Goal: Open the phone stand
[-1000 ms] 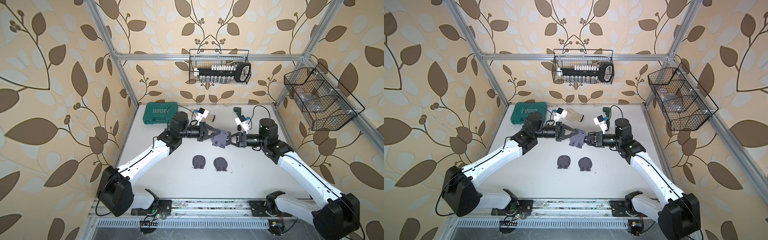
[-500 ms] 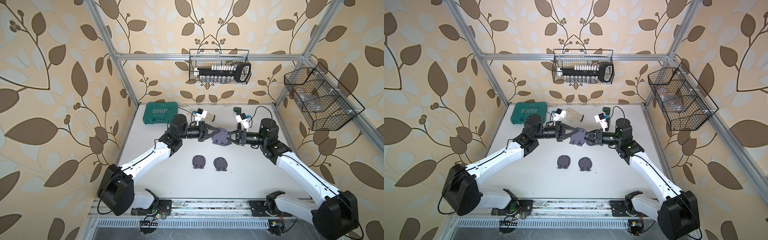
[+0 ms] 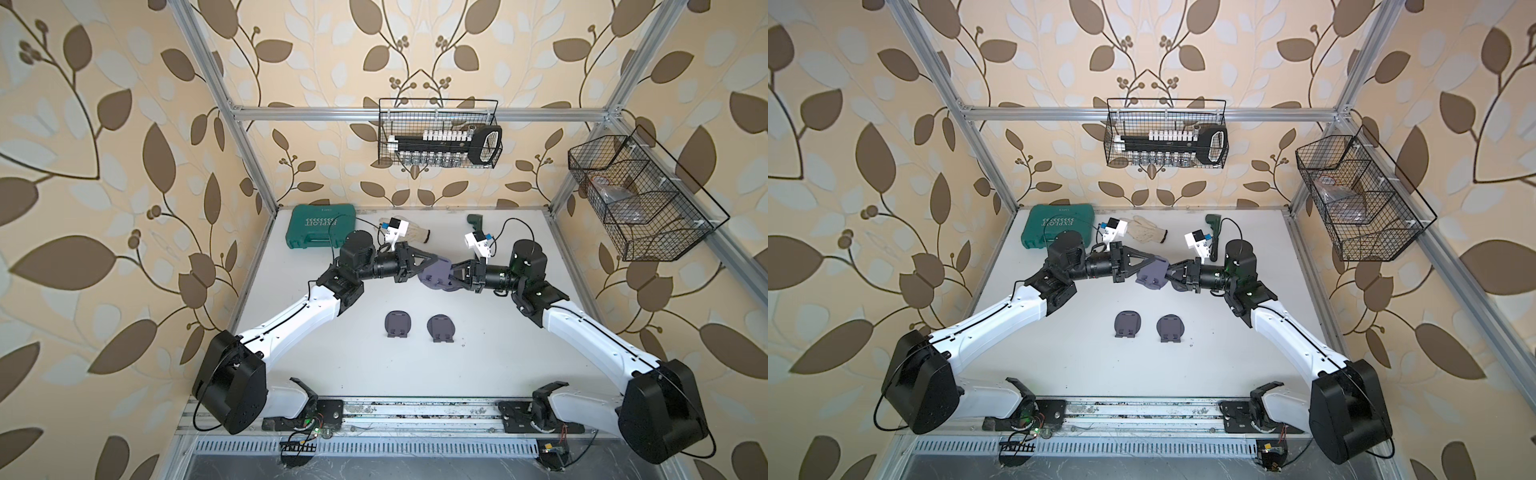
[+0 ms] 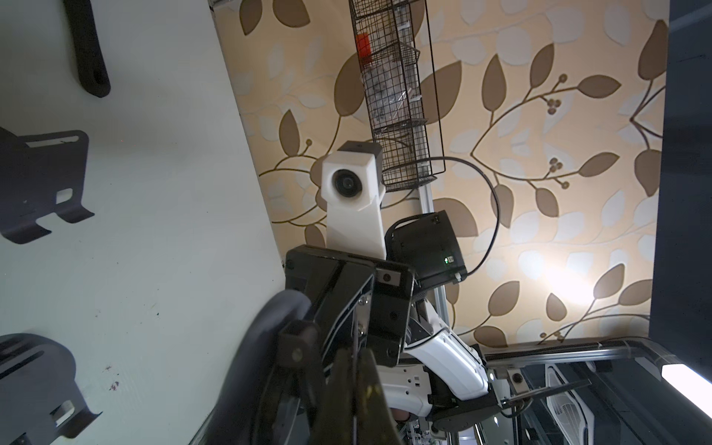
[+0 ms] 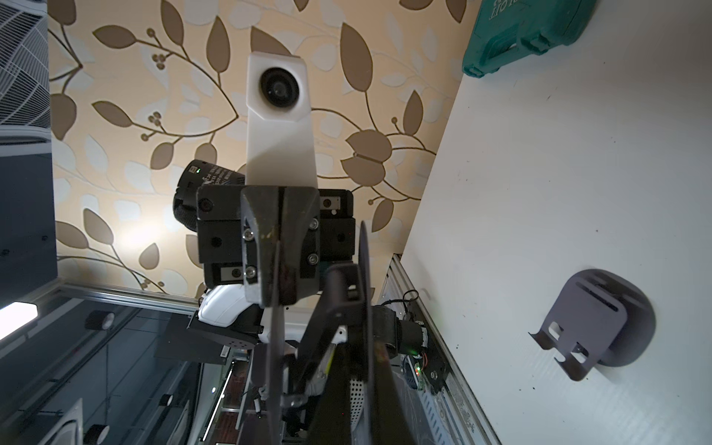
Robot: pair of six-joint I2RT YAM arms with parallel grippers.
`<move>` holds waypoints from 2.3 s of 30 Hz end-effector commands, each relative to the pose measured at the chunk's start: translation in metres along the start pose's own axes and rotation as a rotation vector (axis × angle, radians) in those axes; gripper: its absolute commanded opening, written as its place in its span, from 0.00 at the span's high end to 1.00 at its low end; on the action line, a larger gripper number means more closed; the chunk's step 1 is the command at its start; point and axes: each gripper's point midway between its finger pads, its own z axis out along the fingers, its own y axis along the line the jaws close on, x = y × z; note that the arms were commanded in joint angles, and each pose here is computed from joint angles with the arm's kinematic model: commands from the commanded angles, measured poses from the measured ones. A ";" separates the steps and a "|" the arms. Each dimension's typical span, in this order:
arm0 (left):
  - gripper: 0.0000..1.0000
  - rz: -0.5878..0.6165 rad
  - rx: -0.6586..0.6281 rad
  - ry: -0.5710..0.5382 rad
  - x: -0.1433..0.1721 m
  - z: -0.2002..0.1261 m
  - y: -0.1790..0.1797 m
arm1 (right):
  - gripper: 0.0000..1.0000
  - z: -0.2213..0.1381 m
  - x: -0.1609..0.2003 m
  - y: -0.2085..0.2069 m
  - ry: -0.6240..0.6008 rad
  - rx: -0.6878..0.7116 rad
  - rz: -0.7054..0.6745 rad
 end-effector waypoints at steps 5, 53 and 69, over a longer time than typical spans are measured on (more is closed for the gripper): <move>1.00 0.383 0.365 -0.202 -0.025 -0.037 -0.154 | 1.00 0.015 0.049 -0.079 0.179 0.120 0.337; 1.00 0.805 0.108 -0.014 -0.029 -0.013 -0.032 | 0.78 -0.025 -0.067 -0.014 -0.044 0.345 -0.129; 1.00 0.721 0.044 0.060 -0.076 0.007 0.060 | 0.37 -0.093 -0.085 -0.056 -0.265 0.735 -0.245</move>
